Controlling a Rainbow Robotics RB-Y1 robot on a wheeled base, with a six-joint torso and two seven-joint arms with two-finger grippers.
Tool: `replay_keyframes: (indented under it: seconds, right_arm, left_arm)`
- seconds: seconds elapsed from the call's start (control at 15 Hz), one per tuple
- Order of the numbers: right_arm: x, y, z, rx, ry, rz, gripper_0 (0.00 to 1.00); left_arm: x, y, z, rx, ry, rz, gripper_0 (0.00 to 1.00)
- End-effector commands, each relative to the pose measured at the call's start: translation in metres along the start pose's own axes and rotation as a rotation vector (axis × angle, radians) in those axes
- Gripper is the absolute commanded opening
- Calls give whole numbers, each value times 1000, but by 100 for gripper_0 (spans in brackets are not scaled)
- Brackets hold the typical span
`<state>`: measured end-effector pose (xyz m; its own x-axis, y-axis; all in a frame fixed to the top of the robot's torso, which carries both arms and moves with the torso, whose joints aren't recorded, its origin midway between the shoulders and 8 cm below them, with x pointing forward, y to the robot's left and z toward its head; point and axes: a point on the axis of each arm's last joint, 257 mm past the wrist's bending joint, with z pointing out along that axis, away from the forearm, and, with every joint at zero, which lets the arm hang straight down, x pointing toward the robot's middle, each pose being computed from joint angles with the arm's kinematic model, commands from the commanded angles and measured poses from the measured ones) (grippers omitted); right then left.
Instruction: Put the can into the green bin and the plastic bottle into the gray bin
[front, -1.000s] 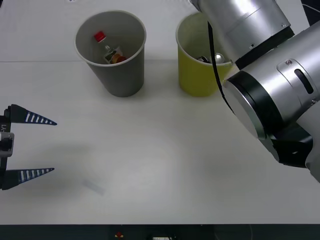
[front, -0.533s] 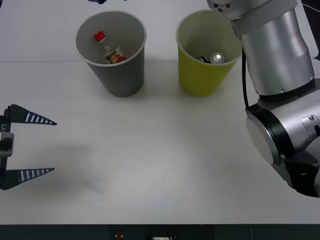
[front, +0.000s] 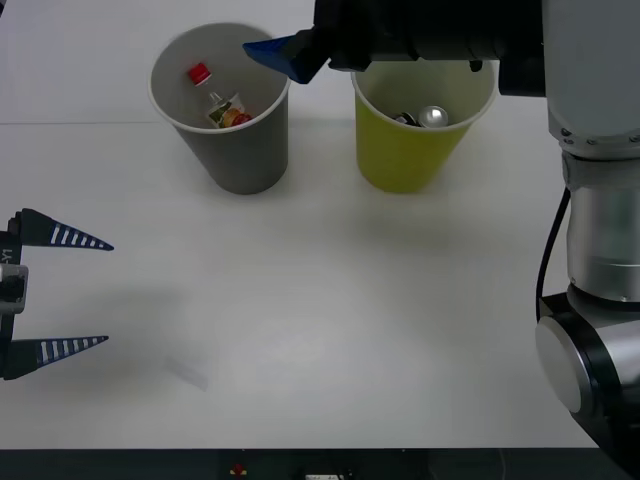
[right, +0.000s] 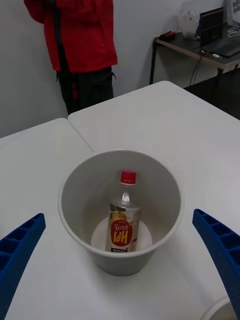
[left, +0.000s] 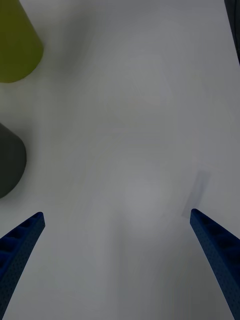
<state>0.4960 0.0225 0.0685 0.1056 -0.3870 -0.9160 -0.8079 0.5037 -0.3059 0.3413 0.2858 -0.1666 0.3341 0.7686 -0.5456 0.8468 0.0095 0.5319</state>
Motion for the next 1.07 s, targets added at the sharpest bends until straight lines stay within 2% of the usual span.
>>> replay_keyframes:
  seconds: [0.07,0.27,0.53,0.67,0.87,1.07]
  right_arm:
    - [21,7,-29,-32,11,-27,100]
    - [45,15,-49,-37,5,-17,100]
    - [89,23,-73,-59,-9,-58,100]
    - [115,28,-84,-53,5,-83,100]
    - [151,32,-99,-56,44,-105,100]
    - [192,37,-117,-69,116,-155,100]
  left_arm:
    - [0,0,0,0,0,0,100]
    - [0,0,0,0,0,0,100]
    - [0,0,0,0,0,0,100]
    - [0,0,0,0,0,0,100]
    - [0,0,0,0,0,0,100]
    - [0,0,0,0,0,0,100]
